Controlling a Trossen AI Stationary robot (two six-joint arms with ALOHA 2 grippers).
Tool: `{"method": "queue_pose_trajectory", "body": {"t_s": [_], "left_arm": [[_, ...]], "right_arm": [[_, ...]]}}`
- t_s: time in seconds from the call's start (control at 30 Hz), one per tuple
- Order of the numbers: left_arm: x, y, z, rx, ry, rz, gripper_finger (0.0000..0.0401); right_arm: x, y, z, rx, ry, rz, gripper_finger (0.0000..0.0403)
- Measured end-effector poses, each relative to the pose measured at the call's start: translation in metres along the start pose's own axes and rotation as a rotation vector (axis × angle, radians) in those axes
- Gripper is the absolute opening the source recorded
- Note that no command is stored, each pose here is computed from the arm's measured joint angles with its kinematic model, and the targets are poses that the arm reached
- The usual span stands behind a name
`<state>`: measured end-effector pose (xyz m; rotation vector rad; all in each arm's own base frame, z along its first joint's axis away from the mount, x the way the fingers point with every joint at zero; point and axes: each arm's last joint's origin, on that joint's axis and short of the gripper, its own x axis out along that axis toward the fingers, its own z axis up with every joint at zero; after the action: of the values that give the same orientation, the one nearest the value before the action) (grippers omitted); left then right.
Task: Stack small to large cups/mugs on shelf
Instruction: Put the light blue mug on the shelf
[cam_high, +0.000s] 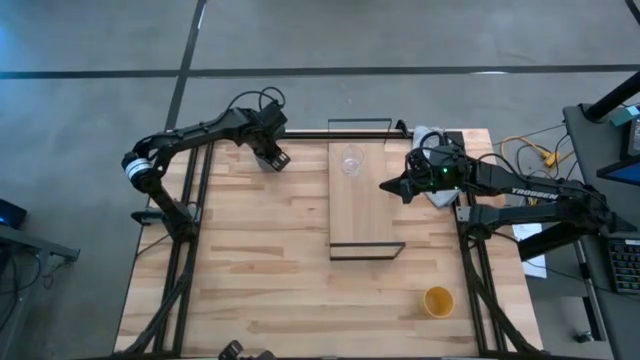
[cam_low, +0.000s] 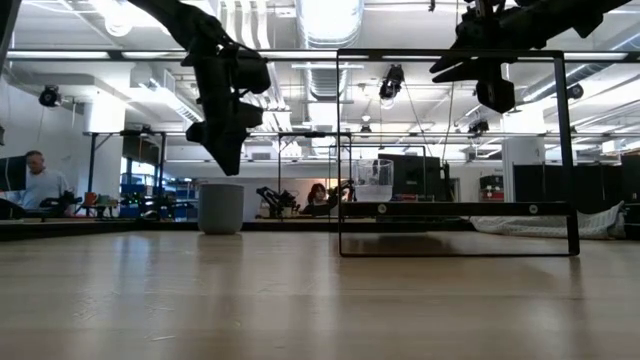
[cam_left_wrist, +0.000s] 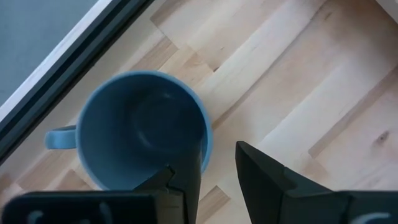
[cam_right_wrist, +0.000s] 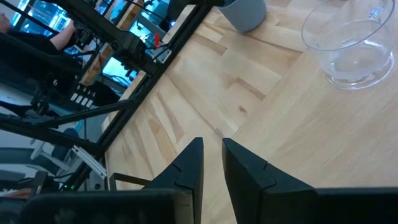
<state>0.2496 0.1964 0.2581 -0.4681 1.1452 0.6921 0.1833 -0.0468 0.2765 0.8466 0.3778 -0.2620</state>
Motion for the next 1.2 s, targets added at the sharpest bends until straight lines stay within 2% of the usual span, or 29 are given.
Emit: {"method": "queue_pose_trajectory", "body": {"t_s": [0.4, 0.63, 0.9, 1.2], "left_arm": [[0.002, 0.003, -0.001, 0.037, 0.004, 0.015, 0.0086], [0.018, 0.005, -0.010, 0.036, 0.020, 0.013, 0.0086], [0.018, 0.004, -0.005, 0.050, -0.038, 0.008, 0.0086], [0.034, 0.004, -0.009, 0.056, -0.001, 0.011, 0.0086]], "right_arm": [[0.000, 0.000, 0.000, 0.000, 0.000, 0.000, 0.0054], [0.000, 0.000, 0.000, 0.000, 0.000, 0.000, 0.0054], [0.000, 0.000, 0.000, 0.000, -0.001, 0.000, 0.0054], [0.000, 0.000, 0.000, 0.000, -0.008, -0.007, 0.0054]]}}
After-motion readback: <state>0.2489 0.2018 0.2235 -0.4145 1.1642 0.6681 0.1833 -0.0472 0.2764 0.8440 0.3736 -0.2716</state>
